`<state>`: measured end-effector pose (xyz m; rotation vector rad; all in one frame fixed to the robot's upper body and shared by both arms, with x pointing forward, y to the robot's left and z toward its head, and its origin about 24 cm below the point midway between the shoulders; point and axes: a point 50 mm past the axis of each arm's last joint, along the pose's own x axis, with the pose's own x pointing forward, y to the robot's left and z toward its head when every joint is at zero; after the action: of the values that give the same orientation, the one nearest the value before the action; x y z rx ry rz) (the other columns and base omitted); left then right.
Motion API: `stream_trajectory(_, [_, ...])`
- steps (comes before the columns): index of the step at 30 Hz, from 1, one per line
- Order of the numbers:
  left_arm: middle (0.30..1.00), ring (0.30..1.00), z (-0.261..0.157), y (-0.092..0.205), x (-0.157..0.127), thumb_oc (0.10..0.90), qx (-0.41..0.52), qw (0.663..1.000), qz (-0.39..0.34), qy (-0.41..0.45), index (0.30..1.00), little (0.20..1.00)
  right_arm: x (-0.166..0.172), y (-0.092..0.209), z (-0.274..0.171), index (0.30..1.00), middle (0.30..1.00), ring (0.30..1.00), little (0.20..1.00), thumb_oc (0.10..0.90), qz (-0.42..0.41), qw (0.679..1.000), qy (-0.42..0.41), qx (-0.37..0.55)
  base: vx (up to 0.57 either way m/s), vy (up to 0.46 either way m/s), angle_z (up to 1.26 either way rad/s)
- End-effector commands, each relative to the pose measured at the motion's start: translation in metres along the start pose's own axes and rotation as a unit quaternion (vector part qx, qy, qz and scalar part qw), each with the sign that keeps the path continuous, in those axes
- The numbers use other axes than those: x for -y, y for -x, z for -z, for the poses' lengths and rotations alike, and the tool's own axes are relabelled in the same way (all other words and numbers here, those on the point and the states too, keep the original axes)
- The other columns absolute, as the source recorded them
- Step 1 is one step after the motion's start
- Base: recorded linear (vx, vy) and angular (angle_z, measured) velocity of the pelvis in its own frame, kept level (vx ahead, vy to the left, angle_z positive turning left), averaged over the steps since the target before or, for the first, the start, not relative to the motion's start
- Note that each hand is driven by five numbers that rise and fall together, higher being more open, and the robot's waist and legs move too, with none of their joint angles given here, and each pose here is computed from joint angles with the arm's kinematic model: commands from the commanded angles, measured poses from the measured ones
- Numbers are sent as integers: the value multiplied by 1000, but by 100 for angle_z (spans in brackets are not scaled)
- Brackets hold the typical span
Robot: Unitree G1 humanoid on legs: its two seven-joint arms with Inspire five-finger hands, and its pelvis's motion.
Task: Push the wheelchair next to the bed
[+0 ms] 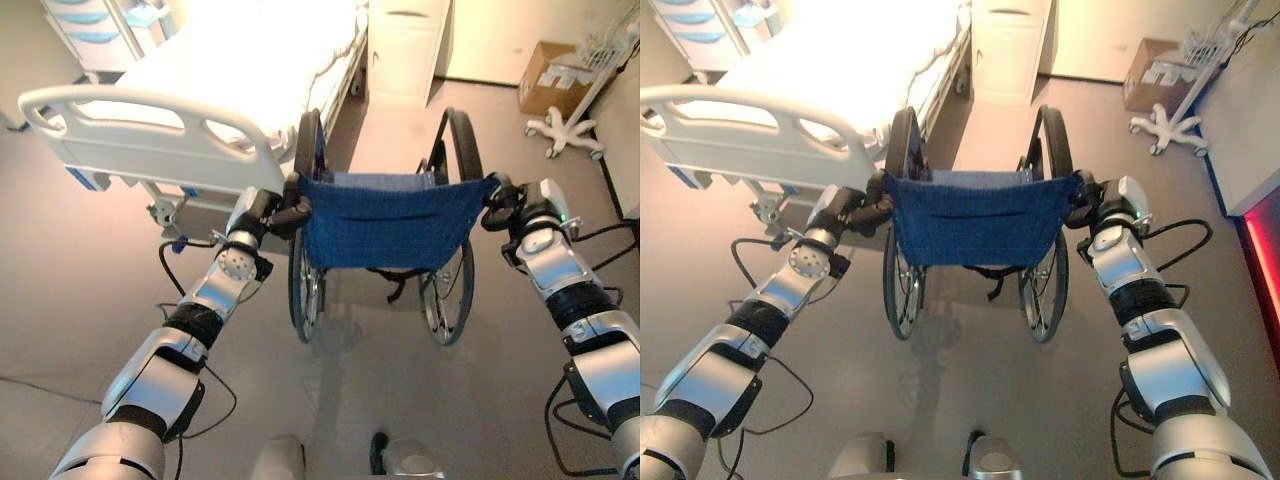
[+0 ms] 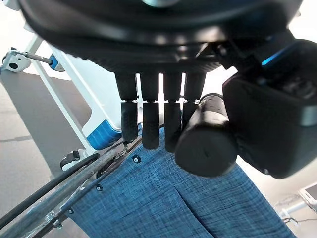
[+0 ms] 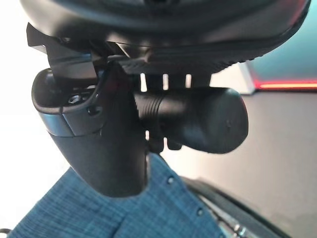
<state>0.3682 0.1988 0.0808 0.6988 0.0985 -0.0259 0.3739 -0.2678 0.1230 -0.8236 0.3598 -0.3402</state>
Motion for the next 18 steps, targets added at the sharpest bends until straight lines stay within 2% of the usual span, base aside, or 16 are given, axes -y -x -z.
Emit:
stream_trajectory(1, [300,300,-3,3,-16,400,32,997,-17,-69,300,300,-59,15,-8,300,300,300,300,400,-131,991,35,18,414,245,-113])
stream_trajectory(6, [300,300,5,3,-29,400,14,997,-16,-71,300,300,-51,11,-8,300,300,300,300,400,-143,989,37,16,343,280,-105])
stream_trajectory(10, [300,300,7,4,-47,400,1,995,-27,-93,300,300,-63,16,-4,300,300,300,300,400,-157,987,29,24,316,271,-14])
stream_trajectory(13, [300,300,3,0,-47,400,-1,995,-41,-94,300,300,-67,15,-9,300,300,300,300,400,-155,987,29,33,187,212,-8])
stream_trajectory(18, [300,300,3,0,-43,400,-4,994,-50,-92,300,300,-71,14,-10,300,300,300,300,400,-152,987,13,39,206,159,-59])
